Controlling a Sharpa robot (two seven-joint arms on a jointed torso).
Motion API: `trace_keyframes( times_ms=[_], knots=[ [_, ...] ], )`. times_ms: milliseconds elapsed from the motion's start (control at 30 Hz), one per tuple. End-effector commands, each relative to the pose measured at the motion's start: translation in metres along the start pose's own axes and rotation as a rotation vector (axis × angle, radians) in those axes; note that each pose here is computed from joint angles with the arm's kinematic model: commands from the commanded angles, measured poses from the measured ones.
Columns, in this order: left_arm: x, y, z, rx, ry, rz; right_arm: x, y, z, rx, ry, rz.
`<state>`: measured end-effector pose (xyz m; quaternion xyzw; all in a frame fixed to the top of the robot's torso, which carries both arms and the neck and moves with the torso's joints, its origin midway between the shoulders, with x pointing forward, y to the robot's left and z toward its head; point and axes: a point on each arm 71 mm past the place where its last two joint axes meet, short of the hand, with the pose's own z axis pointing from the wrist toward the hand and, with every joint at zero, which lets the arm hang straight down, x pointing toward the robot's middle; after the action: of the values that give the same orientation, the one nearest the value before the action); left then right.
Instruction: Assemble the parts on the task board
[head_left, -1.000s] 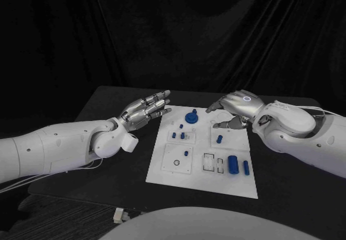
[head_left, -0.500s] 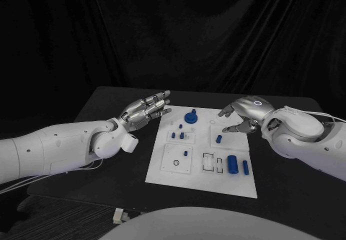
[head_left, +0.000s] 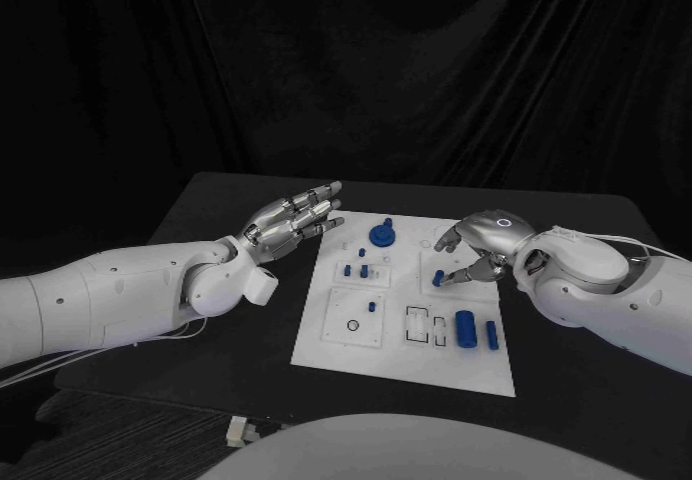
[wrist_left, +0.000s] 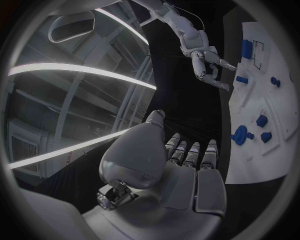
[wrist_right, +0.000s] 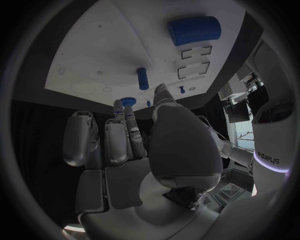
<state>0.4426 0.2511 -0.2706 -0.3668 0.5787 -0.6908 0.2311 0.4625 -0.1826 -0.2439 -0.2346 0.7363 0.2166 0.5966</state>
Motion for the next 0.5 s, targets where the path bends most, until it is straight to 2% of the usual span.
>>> trace_keyframes(
  times_ms=[33,233,500],
  knots=[
    [0.0016,0.0003,0.0006,0.01,0.01,-0.016,0.007,0.002,0.001,-0.019,0.053,-0.001],
    [0.0013,0.0007,0.0001,0.01,0.01,-0.017,0.016,0.006,0.004,-0.033,0.082,0.003],
    [0.0031,0.0016,0.0002,0.018,0.016,-0.024,0.023,0.01,0.007,-0.059,0.088,0.01]
  ],
)
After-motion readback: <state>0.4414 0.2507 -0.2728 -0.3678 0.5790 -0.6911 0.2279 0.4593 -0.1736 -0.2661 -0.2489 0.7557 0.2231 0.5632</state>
